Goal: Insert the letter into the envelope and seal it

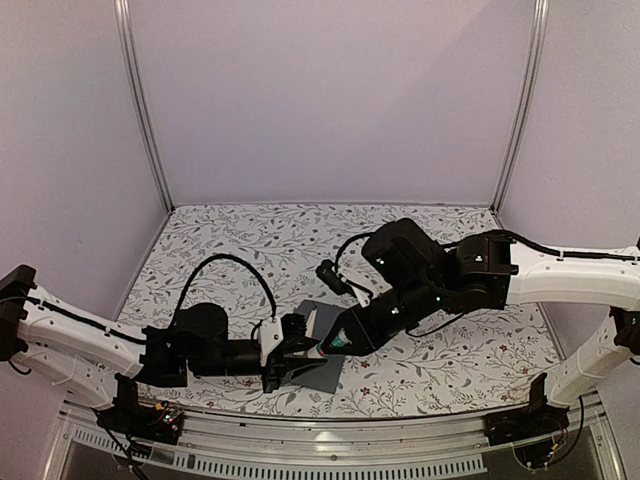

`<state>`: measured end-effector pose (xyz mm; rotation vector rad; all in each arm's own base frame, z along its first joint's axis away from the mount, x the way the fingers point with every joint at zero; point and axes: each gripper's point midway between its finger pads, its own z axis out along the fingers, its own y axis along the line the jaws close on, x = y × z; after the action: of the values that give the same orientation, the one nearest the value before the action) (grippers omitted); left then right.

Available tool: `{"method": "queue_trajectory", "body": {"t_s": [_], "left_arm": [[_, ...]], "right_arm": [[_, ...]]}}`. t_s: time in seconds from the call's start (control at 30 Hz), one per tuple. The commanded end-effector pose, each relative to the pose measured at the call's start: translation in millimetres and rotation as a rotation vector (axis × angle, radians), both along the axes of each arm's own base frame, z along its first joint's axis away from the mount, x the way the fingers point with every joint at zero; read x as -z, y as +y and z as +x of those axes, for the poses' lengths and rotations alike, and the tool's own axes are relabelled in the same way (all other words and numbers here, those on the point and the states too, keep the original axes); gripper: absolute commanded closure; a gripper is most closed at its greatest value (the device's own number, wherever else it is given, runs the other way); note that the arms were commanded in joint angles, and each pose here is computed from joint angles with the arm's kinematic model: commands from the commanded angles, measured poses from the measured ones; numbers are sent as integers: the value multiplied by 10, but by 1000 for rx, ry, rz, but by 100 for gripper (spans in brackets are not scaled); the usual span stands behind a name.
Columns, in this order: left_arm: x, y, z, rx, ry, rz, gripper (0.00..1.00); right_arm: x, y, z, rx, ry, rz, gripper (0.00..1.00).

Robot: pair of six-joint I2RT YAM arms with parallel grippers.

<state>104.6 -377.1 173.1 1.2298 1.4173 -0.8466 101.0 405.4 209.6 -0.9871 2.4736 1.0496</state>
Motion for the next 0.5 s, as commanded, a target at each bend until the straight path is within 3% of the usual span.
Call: {"method": "queue_trajectory", "body": {"t_s": [0.0, 0.17, 0.47], "left_arm": [[-38, -3, -14, -5, -11, 8, 69], [7, 6, -13, -6, -9, 31, 64], [-33, 14, -21, -4, -14, 15, 67]], "right_arm": [[-139, -33, 28, 11, -22, 25, 100], [-147, -36, 33, 13, -25, 25, 100], [-95, -25, 20, 5, -18, 21, 100]]}}
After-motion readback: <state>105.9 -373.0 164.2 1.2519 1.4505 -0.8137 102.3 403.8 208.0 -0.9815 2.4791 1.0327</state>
